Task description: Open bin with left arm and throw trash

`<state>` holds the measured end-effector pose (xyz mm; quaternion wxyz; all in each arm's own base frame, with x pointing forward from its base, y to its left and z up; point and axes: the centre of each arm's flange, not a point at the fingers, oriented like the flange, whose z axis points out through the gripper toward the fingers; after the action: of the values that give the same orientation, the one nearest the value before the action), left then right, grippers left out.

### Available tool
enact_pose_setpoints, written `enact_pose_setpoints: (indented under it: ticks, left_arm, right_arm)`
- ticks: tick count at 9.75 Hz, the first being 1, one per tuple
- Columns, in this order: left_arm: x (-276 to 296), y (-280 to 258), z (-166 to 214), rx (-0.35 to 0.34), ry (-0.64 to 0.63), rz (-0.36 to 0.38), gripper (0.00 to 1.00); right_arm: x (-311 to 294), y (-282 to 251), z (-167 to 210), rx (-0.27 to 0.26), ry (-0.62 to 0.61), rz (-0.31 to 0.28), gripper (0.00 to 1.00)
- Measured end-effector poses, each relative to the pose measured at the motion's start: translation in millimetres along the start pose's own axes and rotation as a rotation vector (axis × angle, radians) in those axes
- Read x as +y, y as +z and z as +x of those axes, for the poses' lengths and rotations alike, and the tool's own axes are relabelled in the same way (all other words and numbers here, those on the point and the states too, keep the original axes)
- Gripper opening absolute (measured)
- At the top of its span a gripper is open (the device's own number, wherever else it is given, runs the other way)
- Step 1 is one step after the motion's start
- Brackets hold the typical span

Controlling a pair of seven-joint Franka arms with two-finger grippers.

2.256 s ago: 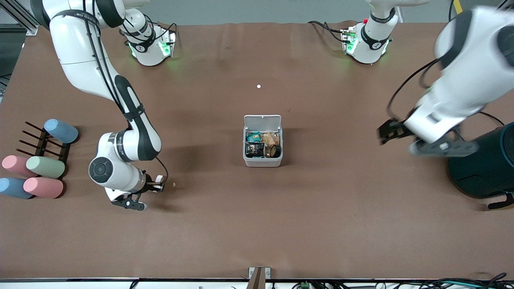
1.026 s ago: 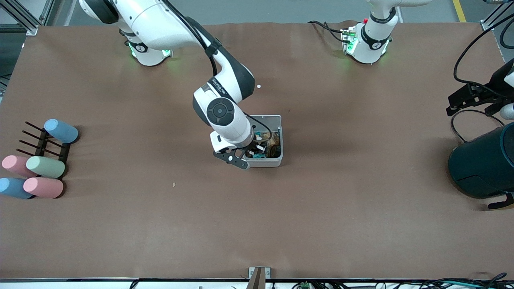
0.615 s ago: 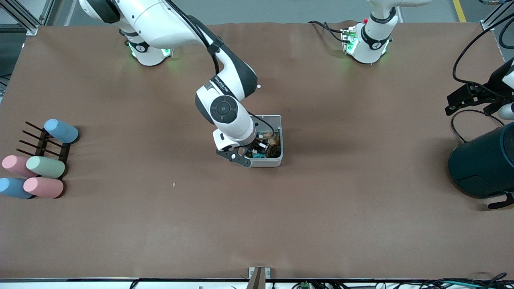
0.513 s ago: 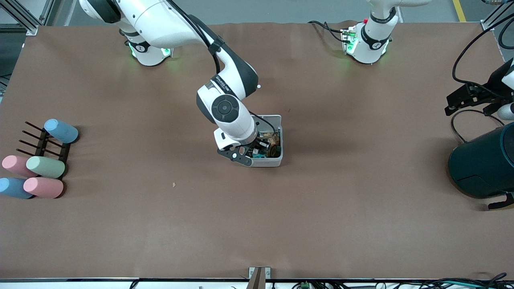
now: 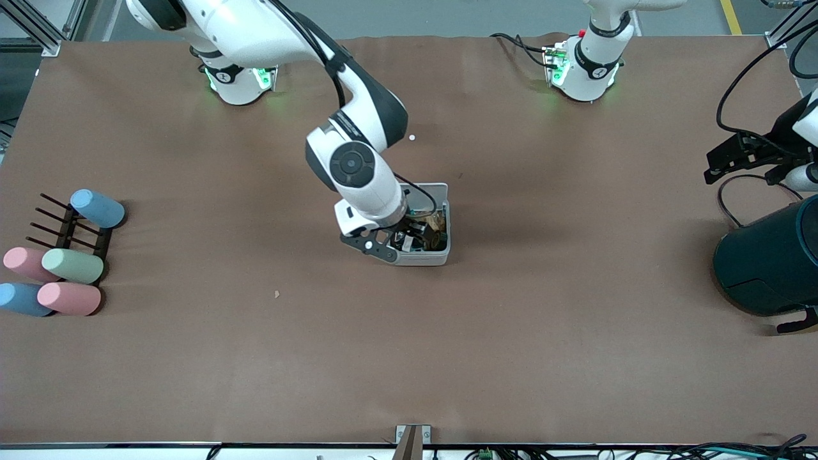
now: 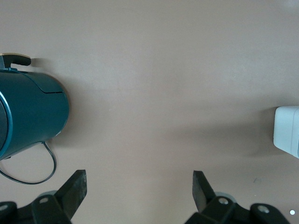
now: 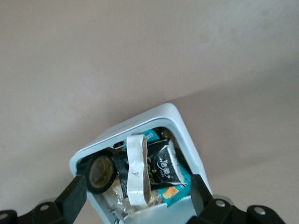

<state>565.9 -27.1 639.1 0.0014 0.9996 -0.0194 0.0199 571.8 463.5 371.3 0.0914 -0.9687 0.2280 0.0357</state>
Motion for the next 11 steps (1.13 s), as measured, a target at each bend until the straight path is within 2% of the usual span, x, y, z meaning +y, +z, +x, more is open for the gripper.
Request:
enact_pose_setpoints:
  ticks: [1,3,4,5,6,8,10,11]
  left_arm:
    - [0,0,0,0.0,0.0,0.0,1.0]
    - [0,0,0,0.0,0.0,0.0,1.0]
    - [0,0,0,0.0,0.0,0.0,1.0]
    - [1,0,0,0.0,0.0,0.0,1.0]
    - [1,0,0,-0.001,0.0,0.0,1.0]
    - [-1,1,1,-0.002,-0.003,0.0,1.0]
    - [-1,1,1,-0.002,-0.003,0.0,1.0]
    - [-1,1,1,-0.002,-0.003,0.0,1.0]
  right_arm:
    - [20,-37,27,0.002,0.022,-0.016,0.98]
    - [110,-136,113,-0.026,-0.012,-0.069,0.99]
    - [175,-188,150,-0.063,-0.073,-0.094,0.99]
    - [238,-235,171,-0.104,-0.152,-0.109,0.99]
    - [293,-278,178,-0.128,-0.251,-0.104,0.99]
    - [365,-342,157,-0.113,-0.408,-0.123,0.99]
    - [392,-371,133,-0.089,-0.516,-0.145,1.0]
    - [395,-374,132,-0.076,-0.531,-0.18,1.0]
